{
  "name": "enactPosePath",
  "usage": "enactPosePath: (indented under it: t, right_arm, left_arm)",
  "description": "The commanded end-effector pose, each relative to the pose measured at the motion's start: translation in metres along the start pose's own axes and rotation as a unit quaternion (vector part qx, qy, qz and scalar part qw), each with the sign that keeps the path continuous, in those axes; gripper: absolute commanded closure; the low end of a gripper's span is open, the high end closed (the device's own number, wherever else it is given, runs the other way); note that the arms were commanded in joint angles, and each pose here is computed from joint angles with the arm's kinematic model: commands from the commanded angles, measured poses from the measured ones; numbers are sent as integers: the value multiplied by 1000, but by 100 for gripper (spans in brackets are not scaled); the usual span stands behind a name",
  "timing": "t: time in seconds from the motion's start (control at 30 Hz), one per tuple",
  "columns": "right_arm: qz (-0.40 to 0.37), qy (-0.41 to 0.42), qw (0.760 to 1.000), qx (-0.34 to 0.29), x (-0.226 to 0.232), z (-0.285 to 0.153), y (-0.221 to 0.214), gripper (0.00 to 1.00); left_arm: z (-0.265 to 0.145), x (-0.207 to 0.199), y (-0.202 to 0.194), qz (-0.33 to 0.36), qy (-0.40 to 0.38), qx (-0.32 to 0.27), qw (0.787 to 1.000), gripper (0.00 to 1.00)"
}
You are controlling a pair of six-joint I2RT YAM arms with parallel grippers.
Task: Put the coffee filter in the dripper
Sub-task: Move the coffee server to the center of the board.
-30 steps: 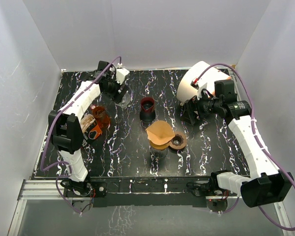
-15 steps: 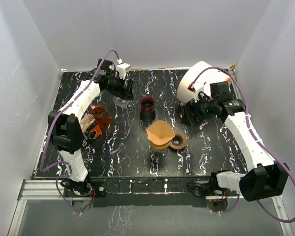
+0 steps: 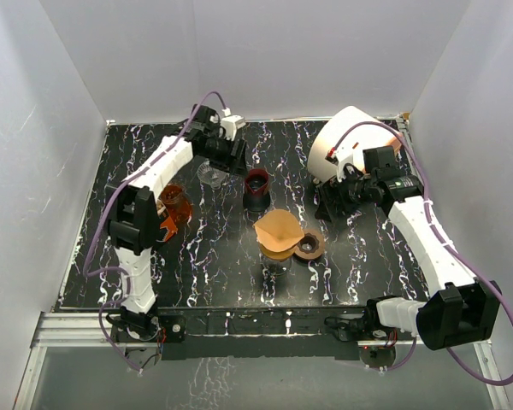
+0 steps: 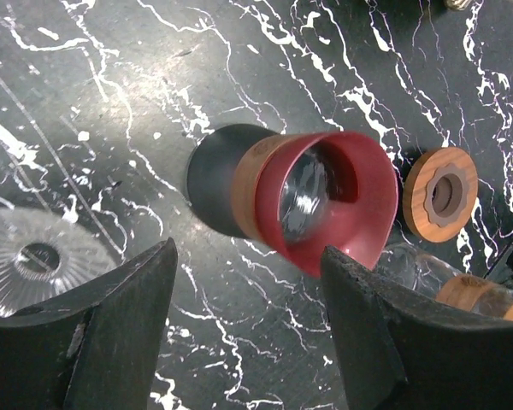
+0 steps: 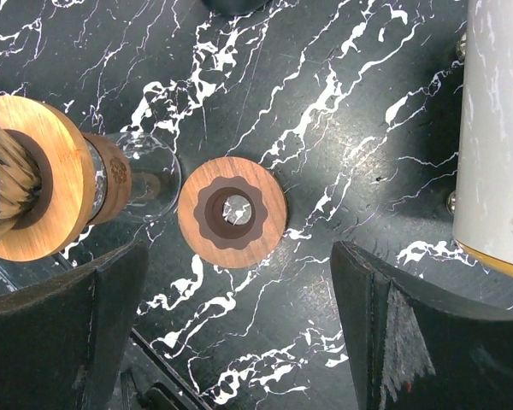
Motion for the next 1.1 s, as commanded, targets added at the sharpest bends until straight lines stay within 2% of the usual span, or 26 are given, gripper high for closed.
enactPosePath:
  t: [0.0,0.13,0.53,0.77,0.93,1.07]
  right_arm:
    - [-22,-21,999,-31,-3,-8,10,14]
    - [-22,-23,999,-32,-1,-8,7,14]
    - [-23,-21,999,-32,1,-7,3,14]
    - [-25,-26,999,-33,2,-9,0,14]
    - [-26,-27,999,-34,2,-9,0,14]
    - [-27,-27,999,-34,2,-9,0,14]
  left_arm:
    - [5,-20,11,16,1,8,1000,35]
    - [17,-19,10,14,9,27,1000,41]
    - [26,-24,4,54,73,67,994,70]
    - [-1,-30,-5,79,94,89,988,88]
    - [-29,-37,-30,93,92,117,984,99]
    - [-49,-38,-62,101,95,145,980,100]
Point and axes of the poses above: each gripper's point midway between its finger pads, its own z axis out along the fingers, its own x axis along the line the jaws close on, y = z × x, the point moved 6 cm from there along -z, back along the fingers, and after that the axes turned 8 degrees about -z, right-handed, at the moved point
